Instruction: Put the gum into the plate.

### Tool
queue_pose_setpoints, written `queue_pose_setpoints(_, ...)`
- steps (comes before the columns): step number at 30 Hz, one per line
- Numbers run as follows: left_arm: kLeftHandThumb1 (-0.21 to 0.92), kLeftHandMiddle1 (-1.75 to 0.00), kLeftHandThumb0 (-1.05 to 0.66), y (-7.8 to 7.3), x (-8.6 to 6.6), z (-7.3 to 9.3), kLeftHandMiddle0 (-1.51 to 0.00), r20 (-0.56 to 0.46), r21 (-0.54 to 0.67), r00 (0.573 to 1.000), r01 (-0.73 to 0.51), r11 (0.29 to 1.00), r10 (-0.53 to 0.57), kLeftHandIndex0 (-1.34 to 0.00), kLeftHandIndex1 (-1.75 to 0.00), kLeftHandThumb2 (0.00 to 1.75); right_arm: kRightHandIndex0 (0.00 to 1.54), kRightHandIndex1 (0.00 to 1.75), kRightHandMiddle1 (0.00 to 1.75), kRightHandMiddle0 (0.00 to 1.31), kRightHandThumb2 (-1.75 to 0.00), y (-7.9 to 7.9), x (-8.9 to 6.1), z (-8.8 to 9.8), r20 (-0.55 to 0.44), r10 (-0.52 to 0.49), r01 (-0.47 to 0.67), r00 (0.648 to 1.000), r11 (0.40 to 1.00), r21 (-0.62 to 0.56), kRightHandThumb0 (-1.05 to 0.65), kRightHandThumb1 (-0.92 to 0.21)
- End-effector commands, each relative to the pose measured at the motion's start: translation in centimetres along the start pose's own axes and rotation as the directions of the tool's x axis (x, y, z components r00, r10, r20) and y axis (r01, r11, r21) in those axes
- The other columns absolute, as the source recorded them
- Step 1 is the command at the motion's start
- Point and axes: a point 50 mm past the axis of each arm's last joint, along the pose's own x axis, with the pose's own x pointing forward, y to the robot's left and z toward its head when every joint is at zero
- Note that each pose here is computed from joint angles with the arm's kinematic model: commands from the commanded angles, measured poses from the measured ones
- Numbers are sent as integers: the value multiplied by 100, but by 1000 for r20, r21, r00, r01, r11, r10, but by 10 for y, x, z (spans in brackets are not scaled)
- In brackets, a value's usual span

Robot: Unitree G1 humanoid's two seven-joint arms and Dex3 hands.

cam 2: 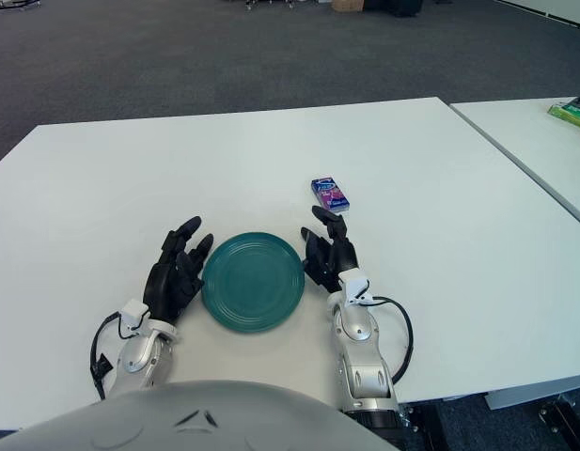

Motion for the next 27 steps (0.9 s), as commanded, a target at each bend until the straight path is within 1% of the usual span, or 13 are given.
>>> queue_pose_setpoints(1,92,-1,-95,-5,-1,-11,-53,-61,-29,998,-9,1000,8,-17,-70,102,67,4,72,5,-81,-10,13,11,-14,-24,24,1000,1000,12,-64,-92)
queue_pose_setpoints(4,92,-1,-95,-6,-1,-10,-53,-61,-35,998,-6,999,4,-17,-70,102,69,5,72,8,-78,-21,32,26,17,-52,51,999,999,17,-63,-92)
queue_pose_setpoints(9,92,-1,-94,-7,0,-10,-54,-60,-33,998,-3,999,1,-18,-70,102,70,6,74,12,-74,-29,40,45,78,-87,89,993,996,-29,-61,-92)
queue_pose_setpoints(11,92,-1,-94,-7,0,-11,-54,-61,-32,998,-2,1000,0,-18,-70,102,70,6,74,13,-73,-31,43,48,89,-93,97,992,994,-41,-61,-92)
queue_pose_setpoints(12,92,-1,-94,-7,0,-11,-54,-61,-31,998,-2,1000,0,-18,-70,102,70,5,75,13,-72,-32,45,53,102,-102,109,990,992,-63,-60,-92)
queue_pose_setpoints(15,92,-1,-94,-8,0,-11,-54,-63,-26,998,-3,1000,1,-18,-70,102,67,4,75,13,-68,-40,54,77,159,-134,160,978,973,-165,-58,-92)
queue_pose_setpoints(16,92,-1,-95,-8,0,-12,-53,-64,-25,998,-3,1000,1,-18,-70,102,66,3,75,13,-66,-41,57,82,168,-139,170,976,967,-189,-57,-92)
queue_pose_setpoints(20,92,0,-95,-9,1,-12,-52,-59,-26,998,-3,1000,1,-18,-70,102,62,1,74,11,-64,-45,62,96,185,-152,206,971,925,-320,-57,-92)
queue_pose_setpoints(22,92,0,-95,-10,1,-12,-52,-53,-23,999,0,1000,-1,-17,-70,101,58,0,74,9,-65,-46,67,108,199,-151,221,968,889,-401,-57,-92)
queue_pose_setpoints(23,92,0,-95,-10,1,-12,-52,-50,-22,999,1,1000,-2,-17,-70,101,57,0,74,9,-65,-44,71,121,216,-147,230,965,870,-436,-57,-92)
queue_pose_setpoints(25,92,0,-95,-10,1,-11,-51,-48,-20,999,3,1000,-4,-17,-70,101,53,0,73,8,-66,-41,78,137,235,-143,245,961,835,-494,-57,-92)
queue_pose_setpoints(26,92,0,-95,-10,1,-11,-51,-47,-18,999,3,1000,-4,-17,-70,101,49,0,73,8,-67,-40,80,141,239,-142,249,961,818,-519,-57,-92)
queue_pose_setpoints(27,92,0,-95,-10,1,-11,-51,-45,-16,999,4,1000,-4,-17,-70,100,47,0,73,8,-67,-39,84,141,234,-133,246,963,785,-568,-57,-92)
